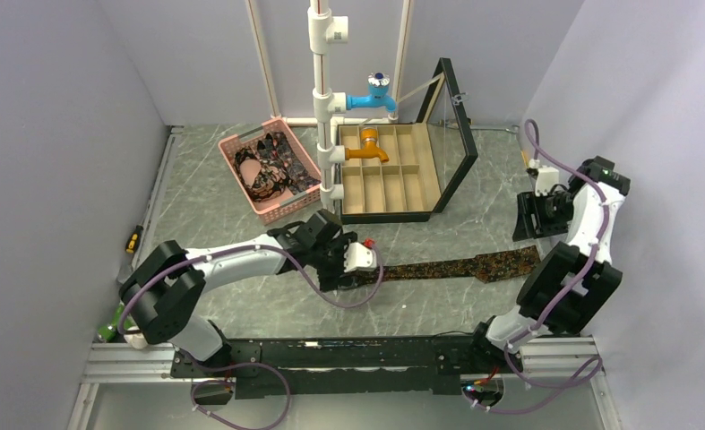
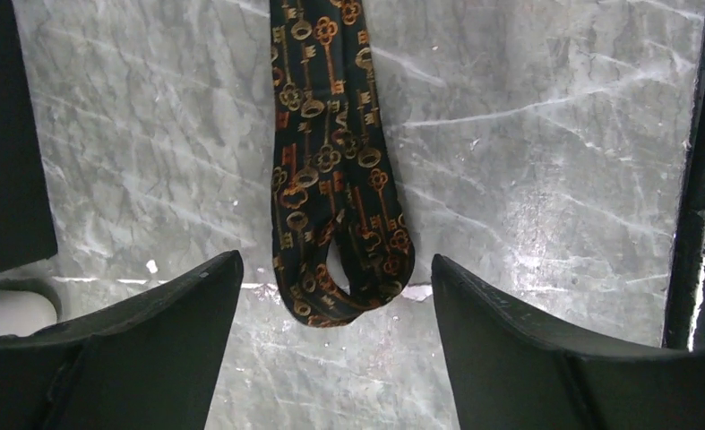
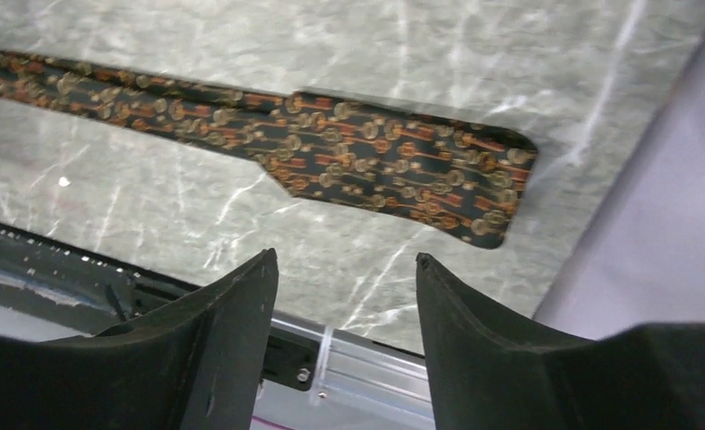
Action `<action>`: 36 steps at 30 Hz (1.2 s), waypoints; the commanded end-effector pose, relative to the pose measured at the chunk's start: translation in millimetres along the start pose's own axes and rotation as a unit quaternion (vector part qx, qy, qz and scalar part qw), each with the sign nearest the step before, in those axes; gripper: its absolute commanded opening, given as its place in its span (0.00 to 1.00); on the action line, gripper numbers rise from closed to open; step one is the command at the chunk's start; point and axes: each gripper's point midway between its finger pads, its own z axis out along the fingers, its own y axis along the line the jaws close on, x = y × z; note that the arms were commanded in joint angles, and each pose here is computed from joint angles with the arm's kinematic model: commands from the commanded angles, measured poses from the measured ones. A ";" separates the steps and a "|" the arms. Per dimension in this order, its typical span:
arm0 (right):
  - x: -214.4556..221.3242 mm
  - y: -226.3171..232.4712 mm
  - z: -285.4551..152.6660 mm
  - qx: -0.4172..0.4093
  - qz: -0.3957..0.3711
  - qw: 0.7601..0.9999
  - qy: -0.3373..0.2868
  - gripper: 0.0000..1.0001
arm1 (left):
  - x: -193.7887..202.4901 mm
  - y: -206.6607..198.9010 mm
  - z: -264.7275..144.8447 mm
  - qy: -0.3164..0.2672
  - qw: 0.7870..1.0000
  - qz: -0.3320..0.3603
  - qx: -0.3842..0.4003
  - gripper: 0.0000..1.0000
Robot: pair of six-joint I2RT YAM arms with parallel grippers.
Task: Roll the ties
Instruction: Roll the tie at the center of the board.
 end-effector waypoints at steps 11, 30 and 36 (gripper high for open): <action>18.4 108.5 24.3 -0.086 -0.110 0.990 0.005 0.51 | -6.2 -3.9 -29.9 -0.060 0.994 -0.087 0.023 0.95; -0.7 128.3 -5.6 -0.103 -0.127 0.986 -0.043 0.53 | 21.7 16.2 25.0 0.080 0.995 0.025 -0.048 0.36; -0.4 129.0 3.2 -0.116 -0.123 0.985 -0.040 0.52 | 30.7 15.7 21.6 0.083 0.986 0.140 -0.047 0.23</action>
